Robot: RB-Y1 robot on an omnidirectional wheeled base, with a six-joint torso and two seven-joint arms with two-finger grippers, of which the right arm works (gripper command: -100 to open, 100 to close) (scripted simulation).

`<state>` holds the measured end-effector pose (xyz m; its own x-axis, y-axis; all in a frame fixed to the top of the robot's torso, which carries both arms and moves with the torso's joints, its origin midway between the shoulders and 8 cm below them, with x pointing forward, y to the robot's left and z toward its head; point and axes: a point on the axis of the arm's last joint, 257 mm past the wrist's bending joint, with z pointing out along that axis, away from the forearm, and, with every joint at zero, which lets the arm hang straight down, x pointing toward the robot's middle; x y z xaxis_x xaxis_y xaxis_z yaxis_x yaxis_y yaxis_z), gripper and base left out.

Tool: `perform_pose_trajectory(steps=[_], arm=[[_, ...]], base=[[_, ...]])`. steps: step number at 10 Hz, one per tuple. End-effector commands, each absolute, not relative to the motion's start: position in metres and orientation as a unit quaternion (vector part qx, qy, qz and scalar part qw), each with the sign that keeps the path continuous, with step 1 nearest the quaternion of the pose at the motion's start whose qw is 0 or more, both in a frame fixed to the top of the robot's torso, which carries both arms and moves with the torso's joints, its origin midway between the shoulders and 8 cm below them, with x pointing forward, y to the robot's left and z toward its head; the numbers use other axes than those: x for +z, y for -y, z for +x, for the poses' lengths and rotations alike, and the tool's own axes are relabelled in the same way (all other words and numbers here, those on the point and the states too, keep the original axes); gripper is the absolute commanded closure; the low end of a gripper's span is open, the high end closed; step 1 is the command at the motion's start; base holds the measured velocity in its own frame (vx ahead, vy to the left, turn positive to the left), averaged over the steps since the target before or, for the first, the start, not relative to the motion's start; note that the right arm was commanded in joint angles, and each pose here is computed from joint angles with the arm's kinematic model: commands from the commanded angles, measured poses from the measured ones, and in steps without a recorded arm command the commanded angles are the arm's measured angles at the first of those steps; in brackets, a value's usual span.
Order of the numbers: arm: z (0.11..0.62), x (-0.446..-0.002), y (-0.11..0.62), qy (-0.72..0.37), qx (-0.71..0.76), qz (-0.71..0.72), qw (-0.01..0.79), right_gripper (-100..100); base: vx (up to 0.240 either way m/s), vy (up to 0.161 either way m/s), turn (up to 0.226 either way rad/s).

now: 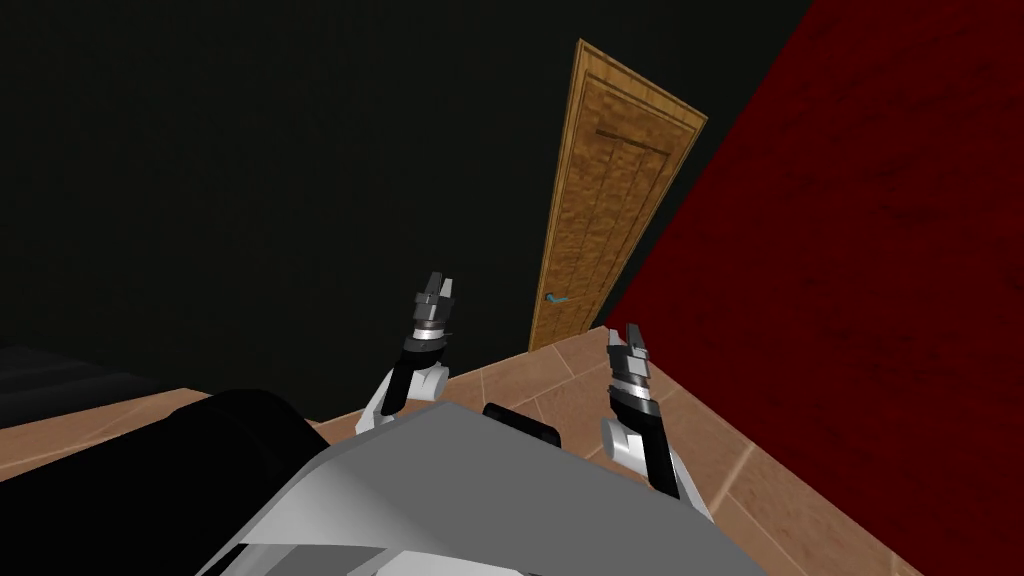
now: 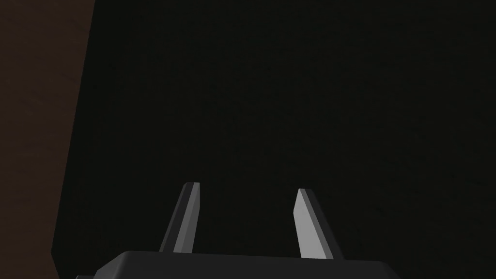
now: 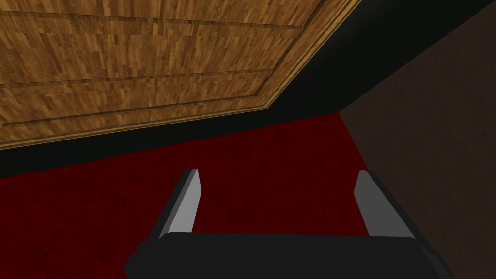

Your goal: Pull the door open

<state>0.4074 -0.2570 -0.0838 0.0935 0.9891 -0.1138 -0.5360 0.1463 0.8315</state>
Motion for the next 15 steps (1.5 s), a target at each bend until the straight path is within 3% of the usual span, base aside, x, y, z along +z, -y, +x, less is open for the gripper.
perform_pose_trajectory(steps=[1,15], arm=[[0.413,-0.098,0.257,-0.363,0.572,0.324,0.660,-100],[0.450,-0.199,0.270,-0.409,0.561,0.381,0.610,-100]], base=[[0.074,-0.093,0.218],[0.043,-0.060,0.128]])
